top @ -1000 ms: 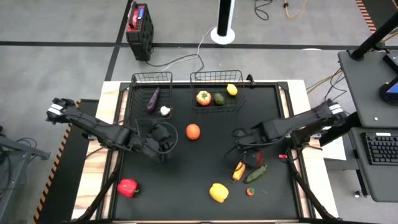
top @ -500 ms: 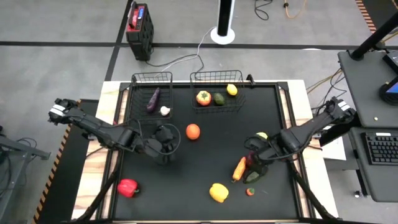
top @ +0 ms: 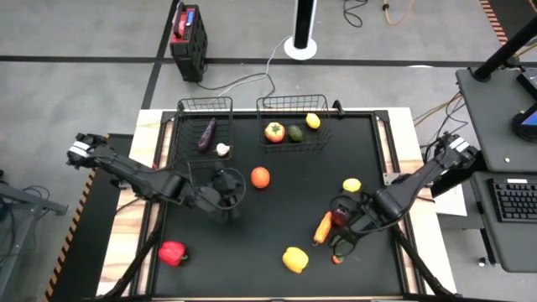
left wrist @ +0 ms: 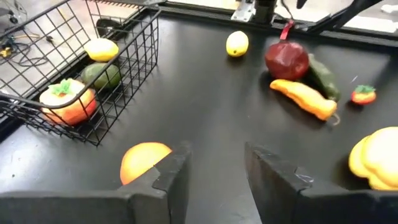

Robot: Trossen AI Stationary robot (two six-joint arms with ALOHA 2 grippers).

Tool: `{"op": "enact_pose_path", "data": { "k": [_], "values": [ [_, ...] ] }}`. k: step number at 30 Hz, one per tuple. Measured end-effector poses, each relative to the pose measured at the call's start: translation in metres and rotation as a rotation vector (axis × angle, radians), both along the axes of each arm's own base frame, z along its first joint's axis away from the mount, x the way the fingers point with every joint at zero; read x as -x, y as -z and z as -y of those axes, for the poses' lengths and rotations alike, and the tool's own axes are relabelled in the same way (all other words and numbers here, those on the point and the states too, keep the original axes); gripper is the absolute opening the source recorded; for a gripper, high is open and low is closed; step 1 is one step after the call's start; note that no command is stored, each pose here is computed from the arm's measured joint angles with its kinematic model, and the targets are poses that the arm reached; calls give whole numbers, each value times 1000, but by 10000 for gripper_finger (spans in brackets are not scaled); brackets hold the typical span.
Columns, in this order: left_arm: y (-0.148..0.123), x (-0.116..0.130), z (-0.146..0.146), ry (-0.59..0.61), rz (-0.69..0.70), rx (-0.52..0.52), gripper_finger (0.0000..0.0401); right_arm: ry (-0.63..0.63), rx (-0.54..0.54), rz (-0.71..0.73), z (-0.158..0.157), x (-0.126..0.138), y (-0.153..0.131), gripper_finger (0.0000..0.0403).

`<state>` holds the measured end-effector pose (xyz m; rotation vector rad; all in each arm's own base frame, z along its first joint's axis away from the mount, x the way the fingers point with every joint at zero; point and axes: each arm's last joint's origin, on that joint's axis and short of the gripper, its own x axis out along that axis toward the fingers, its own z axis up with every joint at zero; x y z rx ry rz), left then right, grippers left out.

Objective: Sort produce into baskets
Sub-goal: Put the red apple into the right black wire basket

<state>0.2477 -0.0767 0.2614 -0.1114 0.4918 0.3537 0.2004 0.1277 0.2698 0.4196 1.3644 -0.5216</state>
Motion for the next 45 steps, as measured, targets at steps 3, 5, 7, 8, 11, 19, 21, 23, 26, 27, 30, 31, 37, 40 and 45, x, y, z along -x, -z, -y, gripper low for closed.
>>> {"op": "enact_pose_path", "data": {
  "k": [3, 5, 7, 8, 11, 19, 21, 23, 26, 27, 30, 31, 37, 40, 45],
  "values": [
    [3, -2, 1, -1, -10, -19, 149, 22, 11, 3, 1, 1, 11, 364],
    [4, -5, 2, 0, -5, -21, 160, 26, 15, -4, 2, 2, 20, 364],
    [7, -8, 3, 10, -5, -23, 174, 31, 20, -12, 3, 3, 29, 364],
    [8, -10, 4, 15, -1, -27, 180, 36, 21, -13, 3, 4, 32, 364],
    [11, -16, 6, 30, 6, -48, 199, 40, 35, -10, 4, 5, 42, 364],
    [13, -28, 10, 67, 40, -99, 229, 36, 55, 9, 8, 10, 65, 364],
    [14, -29, 11, 69, 41, -103, 230, 33, 57, 18, 9, 10, 68, 364],
    [15, -30, 11, 70, 38, -104, 230, 32, 55, 30, 9, 10, 72, 364],
    [18, -31, 11, 70, 29, -106, 230, 31, 56, 61, 9, 9, 78, 364],
    [18, -31, 11, 69, 28, -107, 230, 27, 55, 67, 9, 9, 80, 364],
    [20, -32, 12, 69, 24, -108, 230, 26, 64, 81, 10, 10, 83, 364],
    [20, -32, 12, 69, 23, -108, 230, 27, 68, 85, 10, 10, 83, 364],
    [22, -33, 12, 70, 17, -110, 230, 21, 64, 96, 10, 9, 83, 364],
    [22, -33, 12, 70, 17, -111, 230, 14, 50, 118, 8, 6, 83, 355],
    [22, -33, 12, 70, 17, -110, 230, 9, 51, 148, 7, 4, 84, 319]
  ]
}}
